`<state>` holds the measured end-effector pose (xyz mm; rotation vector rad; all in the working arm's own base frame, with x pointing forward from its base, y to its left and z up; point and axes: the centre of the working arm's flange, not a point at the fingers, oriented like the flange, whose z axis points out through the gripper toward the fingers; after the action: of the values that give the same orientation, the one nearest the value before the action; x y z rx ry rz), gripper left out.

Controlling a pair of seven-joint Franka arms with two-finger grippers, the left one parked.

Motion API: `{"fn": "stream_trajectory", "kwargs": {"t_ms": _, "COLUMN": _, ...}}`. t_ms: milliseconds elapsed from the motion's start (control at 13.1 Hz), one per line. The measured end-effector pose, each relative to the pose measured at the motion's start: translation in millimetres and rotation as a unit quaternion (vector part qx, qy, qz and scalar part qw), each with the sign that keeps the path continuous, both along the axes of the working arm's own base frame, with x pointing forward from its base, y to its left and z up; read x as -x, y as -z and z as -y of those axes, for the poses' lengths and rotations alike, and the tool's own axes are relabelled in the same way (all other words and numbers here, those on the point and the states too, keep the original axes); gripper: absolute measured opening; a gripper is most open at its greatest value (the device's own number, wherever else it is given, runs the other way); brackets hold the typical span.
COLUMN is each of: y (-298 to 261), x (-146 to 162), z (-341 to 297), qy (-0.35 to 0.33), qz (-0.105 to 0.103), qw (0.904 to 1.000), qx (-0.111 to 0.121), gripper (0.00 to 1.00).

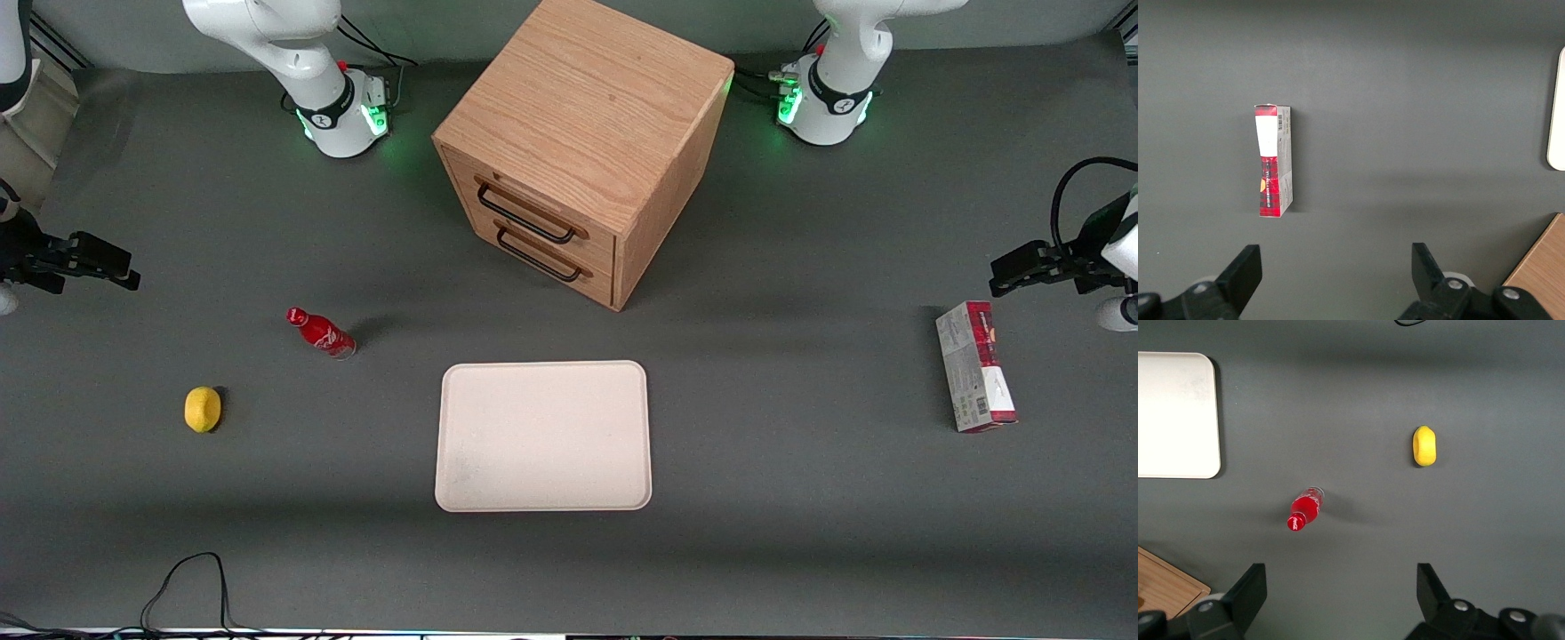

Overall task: Open upper drawer
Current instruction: 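Move the right gripper toward the upper drawer's black handle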

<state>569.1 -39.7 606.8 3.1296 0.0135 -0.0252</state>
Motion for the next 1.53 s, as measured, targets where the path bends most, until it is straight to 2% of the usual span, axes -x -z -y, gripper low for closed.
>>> {"fn": "stream_trajectory", "kwargs": {"t_ms": 534, "y": 2, "x": -9, "z": -15, "qy": -0.015, "qz": 0.001, "qw": 0.9999, "qx": 0.0, "gripper": 1.0}}
{"fn": "stream_trajectory", "kwargs": {"t_ms": 915, "y": 17, "x": -37, "z": -144, "qy": -0.119, "qz": 0.002, "qw": 0.9929, "qx": 0.001, "gripper": 1.0}}
{"fn": "stream_trajectory", "kwargs": {"t_ms": 1068, "y": 29, "x": -36, "z": -202, "qy": -0.164, "qz": -0.003, "qw": 0.9864, "qx": 0.0, "gripper": 1.0}}
{"fn": "stream_trajectory", "kwargs": {"t_ms": 1297, "y": 47, "x": -14, "z": -294, "qy": -0.239, "qz": -0.017, "qw": 0.9709, "qx": -0.001, "gripper": 1.0}}
{"fn": "stream_trajectory", "kwargs": {"t_ms": 1525, "y": 67, "x": 19, "z": -371, "qy": -0.324, "qz": -0.033, "qw": 0.9454, "qx": 0.002, "gripper": 1.0}}
